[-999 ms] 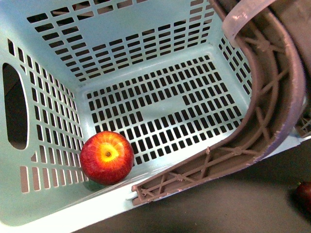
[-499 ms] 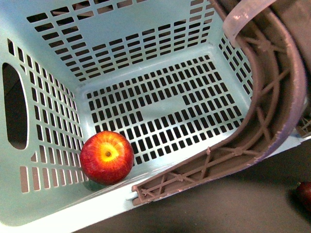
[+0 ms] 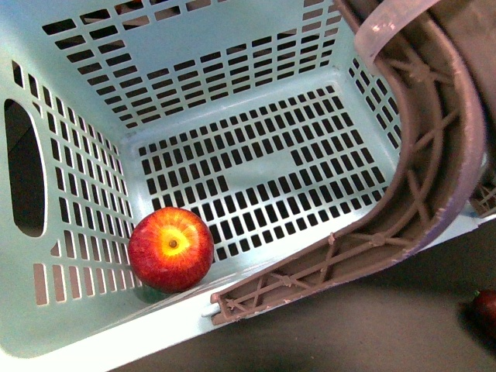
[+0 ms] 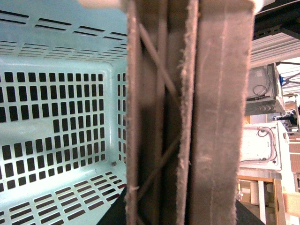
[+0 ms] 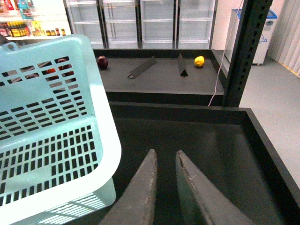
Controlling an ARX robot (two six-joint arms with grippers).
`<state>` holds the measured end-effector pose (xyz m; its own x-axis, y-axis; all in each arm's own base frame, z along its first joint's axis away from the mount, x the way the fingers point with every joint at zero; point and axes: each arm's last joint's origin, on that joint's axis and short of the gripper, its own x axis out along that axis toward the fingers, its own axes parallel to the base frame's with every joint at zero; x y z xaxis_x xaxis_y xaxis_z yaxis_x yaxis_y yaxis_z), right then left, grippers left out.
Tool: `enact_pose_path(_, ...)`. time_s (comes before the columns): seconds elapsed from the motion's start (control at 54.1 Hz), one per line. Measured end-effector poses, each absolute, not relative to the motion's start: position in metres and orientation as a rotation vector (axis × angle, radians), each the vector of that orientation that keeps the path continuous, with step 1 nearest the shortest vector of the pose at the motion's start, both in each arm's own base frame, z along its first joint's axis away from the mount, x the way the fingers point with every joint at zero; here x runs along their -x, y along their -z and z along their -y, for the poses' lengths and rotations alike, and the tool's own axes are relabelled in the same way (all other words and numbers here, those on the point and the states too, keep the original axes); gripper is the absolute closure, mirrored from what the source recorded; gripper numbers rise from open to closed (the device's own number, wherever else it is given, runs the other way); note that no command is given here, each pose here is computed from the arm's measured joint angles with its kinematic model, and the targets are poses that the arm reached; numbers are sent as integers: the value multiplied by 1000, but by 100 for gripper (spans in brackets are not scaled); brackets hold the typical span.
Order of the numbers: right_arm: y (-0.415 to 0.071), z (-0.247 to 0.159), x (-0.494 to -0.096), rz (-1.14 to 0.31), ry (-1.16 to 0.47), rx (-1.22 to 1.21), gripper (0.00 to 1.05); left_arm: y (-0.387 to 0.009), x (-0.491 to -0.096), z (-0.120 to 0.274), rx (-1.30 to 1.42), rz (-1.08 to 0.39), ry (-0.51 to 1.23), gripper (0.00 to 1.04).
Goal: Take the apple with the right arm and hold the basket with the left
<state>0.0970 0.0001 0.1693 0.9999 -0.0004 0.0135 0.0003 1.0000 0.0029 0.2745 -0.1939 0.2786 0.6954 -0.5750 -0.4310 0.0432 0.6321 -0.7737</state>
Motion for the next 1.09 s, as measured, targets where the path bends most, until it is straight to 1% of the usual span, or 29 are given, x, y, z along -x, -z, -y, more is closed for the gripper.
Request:
enact_pose_path(0.055, -169, 0, -97, 14, 0, -3, 72, -279, -274, 194, 822, -728, 391, 90)
enact_pose_path(0.166, -169, 0, -97, 14, 0, -3, 57, -279, -274, 194, 821, -728, 391, 90)
enact_pose_path(0.24, -169, 0, -97, 14, 0, -3, 39, -279, -274, 194, 822, -729, 392, 90)
enact_pose_path(0.296, -169, 0, -97, 14, 0, -3, 29, -279, -274, 194, 821, -728, 391, 90)
enact_pose_path(0.314, -169, 0, -97, 14, 0, -3, 27, -279, -274, 194, 821, -728, 391, 90)
enact_pose_path(0.407, -169, 0, -97, 14, 0, -3, 12, -279, -274, 194, 821, -728, 391, 90)
enact_pose_path(0.462, -169, 0, -97, 14, 0, -3, 7, -279, -274, 194, 821, -728, 391, 90)
enact_pose_path(0.499, -169, 0, -97, 14, 0, -3, 8, -279, -275, 194, 826, -713, 381, 90)
enact_pose_path(0.592, -169, 0, -97, 14, -1, -3, 9, -277, -280, 192, 970, -463, 271, 90)
enact_pose_path(0.684, -169, 0, -97, 15, 2, -3, 9, -284, -292, 179, 1022, -364, 221, 90)
enact_pose_path(0.795, -169, 0, -97, 14, 1, -3, 9, -288, -309, 160, 1070, -309, 160, 90)
enact_pose_path(0.888, -169, 0, -97, 14, 0, -3, 9, -285, -323, 146, 1116, -297, 110, 90)
enact_pose_path(1.091, -169, 0, -97, 14, 1, -3, 9, -256, -354, 115, 1189, -307, -61, 90)
